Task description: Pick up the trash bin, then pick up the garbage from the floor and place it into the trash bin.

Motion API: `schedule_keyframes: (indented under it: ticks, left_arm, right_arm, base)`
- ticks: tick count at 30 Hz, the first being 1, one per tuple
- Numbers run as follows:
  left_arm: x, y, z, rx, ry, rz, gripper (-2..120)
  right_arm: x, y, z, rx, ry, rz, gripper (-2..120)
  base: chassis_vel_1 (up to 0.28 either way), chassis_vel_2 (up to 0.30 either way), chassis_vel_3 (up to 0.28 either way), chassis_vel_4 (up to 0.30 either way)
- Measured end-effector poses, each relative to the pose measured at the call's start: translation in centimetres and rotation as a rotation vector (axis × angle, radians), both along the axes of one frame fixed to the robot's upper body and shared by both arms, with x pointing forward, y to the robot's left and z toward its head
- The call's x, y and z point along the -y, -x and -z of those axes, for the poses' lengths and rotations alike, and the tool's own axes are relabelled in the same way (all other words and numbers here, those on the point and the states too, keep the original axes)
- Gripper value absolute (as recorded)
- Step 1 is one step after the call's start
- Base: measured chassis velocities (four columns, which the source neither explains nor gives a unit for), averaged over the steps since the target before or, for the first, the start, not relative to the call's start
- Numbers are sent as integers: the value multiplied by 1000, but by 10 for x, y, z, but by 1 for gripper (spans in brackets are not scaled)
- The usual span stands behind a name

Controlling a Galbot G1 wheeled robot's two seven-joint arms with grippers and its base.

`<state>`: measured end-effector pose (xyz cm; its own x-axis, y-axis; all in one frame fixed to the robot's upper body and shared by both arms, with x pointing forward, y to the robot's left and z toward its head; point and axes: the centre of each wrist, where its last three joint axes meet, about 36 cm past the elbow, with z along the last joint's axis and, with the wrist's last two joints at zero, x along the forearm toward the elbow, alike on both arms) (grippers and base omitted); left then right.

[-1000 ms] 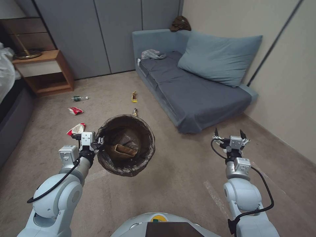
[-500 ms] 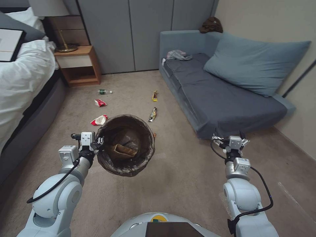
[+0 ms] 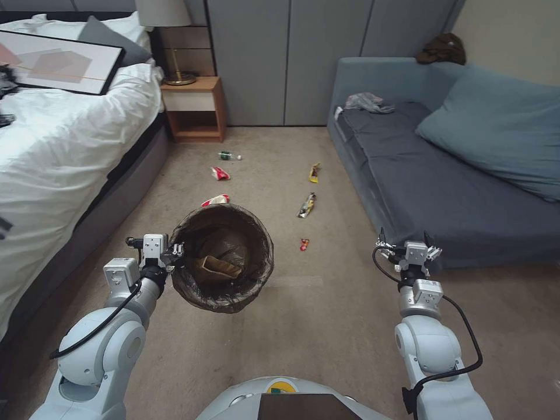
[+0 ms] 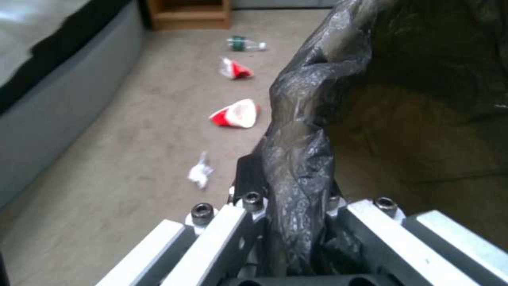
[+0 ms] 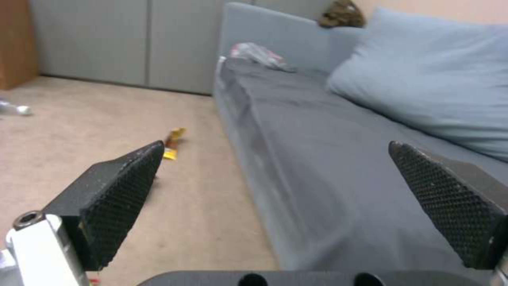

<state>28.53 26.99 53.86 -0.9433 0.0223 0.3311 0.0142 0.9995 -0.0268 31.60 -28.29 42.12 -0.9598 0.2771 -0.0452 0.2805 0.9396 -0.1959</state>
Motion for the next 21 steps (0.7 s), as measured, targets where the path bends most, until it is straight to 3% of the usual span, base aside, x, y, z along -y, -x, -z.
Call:
schedule_keyframes:
  ticks: [8,21]
  left_arm:
    - [-1,-1,1,-3,-2,-1,0]
    - [0,0,4,-1,-23,11,0]
  right_arm:
    - [0,-1,2,-5,-1,2,100]
    - [-1,1,6,14,-8,-16,100]
  base:
    - [74,67,81,77]
    - [0,0,0,0]
